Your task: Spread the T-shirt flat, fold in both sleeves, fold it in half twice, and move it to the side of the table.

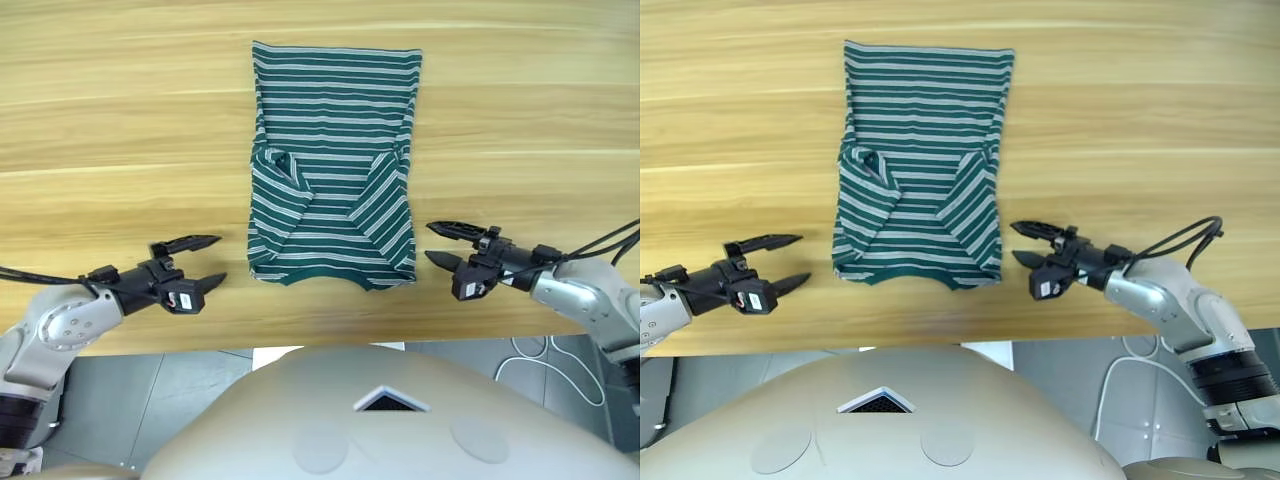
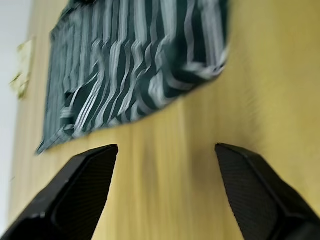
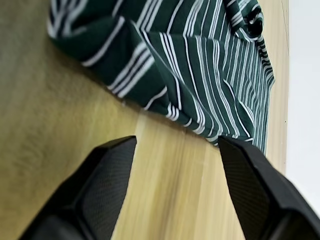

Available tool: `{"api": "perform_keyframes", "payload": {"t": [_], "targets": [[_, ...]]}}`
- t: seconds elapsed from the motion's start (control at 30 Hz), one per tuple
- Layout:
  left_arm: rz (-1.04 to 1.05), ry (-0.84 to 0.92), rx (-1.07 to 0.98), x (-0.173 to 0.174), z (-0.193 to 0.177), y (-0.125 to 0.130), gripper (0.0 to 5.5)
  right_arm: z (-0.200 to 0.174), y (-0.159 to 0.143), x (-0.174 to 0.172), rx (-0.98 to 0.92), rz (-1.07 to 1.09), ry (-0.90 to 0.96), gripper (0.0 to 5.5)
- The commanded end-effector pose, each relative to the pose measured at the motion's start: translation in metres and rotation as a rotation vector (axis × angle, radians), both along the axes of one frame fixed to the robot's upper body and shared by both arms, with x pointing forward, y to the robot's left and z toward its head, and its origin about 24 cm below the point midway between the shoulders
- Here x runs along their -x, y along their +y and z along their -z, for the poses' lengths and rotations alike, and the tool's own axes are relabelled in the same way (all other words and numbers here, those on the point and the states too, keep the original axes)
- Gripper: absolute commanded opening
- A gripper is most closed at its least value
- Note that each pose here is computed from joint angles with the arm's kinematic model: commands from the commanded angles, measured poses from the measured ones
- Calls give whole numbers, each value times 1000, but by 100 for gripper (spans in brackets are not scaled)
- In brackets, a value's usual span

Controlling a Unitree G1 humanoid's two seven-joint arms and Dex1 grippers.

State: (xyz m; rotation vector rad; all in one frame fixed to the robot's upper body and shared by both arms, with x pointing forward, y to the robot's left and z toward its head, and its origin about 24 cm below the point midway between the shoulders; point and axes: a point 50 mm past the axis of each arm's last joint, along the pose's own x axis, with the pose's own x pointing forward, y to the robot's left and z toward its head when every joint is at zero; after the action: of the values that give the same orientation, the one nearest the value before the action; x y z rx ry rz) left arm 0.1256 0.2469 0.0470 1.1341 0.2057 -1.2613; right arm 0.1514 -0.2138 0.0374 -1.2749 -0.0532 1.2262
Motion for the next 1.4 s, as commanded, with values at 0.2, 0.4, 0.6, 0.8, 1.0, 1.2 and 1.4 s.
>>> {"api": "perform_keyframes", "payload": {"t": [0.2, 0.4, 0.6, 0.8, 1.0, 1.2, 1.4], "targets": [[176, 163, -52, -7, 32, -16, 364, 9, 1, 25, 31, -27, 129, 303], [231, 191, -25, -4, 35, -22, 364, 8, 7, 27, 14, -52, 144, 303], [260, 219, 0, -1, 44, -30, 285, 11, 11, 21, 12, -68, 133, 303], [241, 204, 1, -9, 53, -30, 205, 17, 12, 13, 23, -77, 125, 303], [218, 202, 10, -11, 57, -26, 81, 18, 11, 4, 0, -56, 90, 182], [213, 205, 46, -8, 58, -30, 11, 20, 17, 10, -21, -92, 119, 88], [176, 180, 136, -7, 52, -37, 8, 20, 20, 11, -39, -100, 122, 0]]}}
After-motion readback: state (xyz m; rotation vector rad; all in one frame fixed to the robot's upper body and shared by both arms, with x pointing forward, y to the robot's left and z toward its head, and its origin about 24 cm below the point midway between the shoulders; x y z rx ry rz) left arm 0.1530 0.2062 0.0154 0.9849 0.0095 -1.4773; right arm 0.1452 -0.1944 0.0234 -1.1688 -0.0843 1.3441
